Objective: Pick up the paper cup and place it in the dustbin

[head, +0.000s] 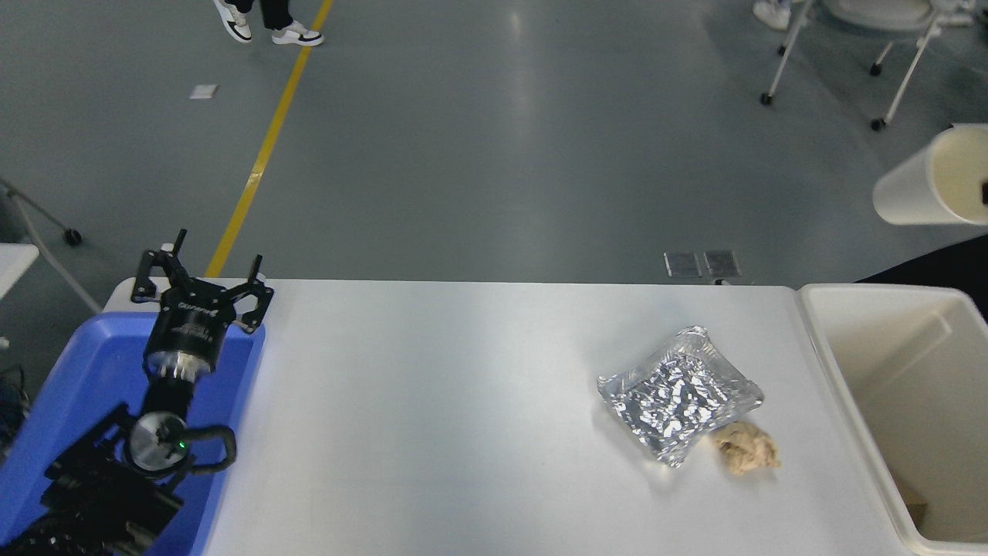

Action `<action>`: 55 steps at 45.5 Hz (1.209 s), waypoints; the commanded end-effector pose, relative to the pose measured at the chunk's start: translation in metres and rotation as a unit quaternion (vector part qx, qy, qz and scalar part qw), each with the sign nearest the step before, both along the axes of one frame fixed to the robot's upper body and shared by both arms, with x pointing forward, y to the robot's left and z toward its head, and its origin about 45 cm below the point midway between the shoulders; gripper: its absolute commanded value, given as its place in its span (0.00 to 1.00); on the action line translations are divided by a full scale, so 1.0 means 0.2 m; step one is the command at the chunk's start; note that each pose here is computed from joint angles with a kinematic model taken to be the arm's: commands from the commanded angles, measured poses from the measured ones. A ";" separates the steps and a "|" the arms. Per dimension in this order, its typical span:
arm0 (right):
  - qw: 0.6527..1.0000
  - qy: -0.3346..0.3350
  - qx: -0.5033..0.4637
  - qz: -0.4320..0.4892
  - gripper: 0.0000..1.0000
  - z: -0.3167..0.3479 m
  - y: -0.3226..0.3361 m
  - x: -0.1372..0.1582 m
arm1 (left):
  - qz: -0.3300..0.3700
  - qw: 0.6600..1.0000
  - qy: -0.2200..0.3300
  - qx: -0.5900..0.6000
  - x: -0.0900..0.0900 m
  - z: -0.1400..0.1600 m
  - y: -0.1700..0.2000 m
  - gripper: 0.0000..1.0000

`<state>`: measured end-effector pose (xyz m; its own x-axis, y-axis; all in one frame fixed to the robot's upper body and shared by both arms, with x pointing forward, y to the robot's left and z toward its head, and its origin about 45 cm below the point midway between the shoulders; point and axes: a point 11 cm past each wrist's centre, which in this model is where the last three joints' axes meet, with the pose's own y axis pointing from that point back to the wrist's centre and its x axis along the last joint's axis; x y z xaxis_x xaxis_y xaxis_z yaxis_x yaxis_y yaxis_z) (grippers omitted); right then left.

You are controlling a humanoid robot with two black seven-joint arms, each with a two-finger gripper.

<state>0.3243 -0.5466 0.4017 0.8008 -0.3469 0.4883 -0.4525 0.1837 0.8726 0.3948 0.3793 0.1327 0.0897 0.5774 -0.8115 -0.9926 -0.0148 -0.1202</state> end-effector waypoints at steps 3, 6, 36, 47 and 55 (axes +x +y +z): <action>0.987 -0.029 -0.103 -0.119 0.00 -0.48 -0.58 -0.32 | 0.000 1.000 0.000 0.000 0.00 0.00 0.00 1.00; 0.983 -0.045 -0.092 -0.150 0.00 -0.63 -0.59 -0.33 | 0.000 1.000 0.000 0.000 0.00 0.00 0.00 1.00; 0.957 -0.097 0.013 -0.275 0.00 -1.62 -0.22 -0.34 | -0.001 1.000 0.000 0.000 0.00 0.00 0.00 1.00; 0.953 -0.096 0.025 -0.285 0.24 -1.65 -0.19 -0.35 | 0.000 1.000 -0.001 0.000 0.00 0.00 0.00 1.00; 0.955 -0.090 0.036 -0.280 1.00 -1.66 -0.16 -0.33 | -0.001 1.000 0.000 0.000 0.00 0.00 0.00 1.00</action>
<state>0.2601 -0.5883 0.0802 0.3924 -0.7125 0.5817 -0.4495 0.4032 0.7971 0.3954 0.3790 0.1334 0.0914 0.5772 -0.8115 -0.9925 -0.0136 -0.1214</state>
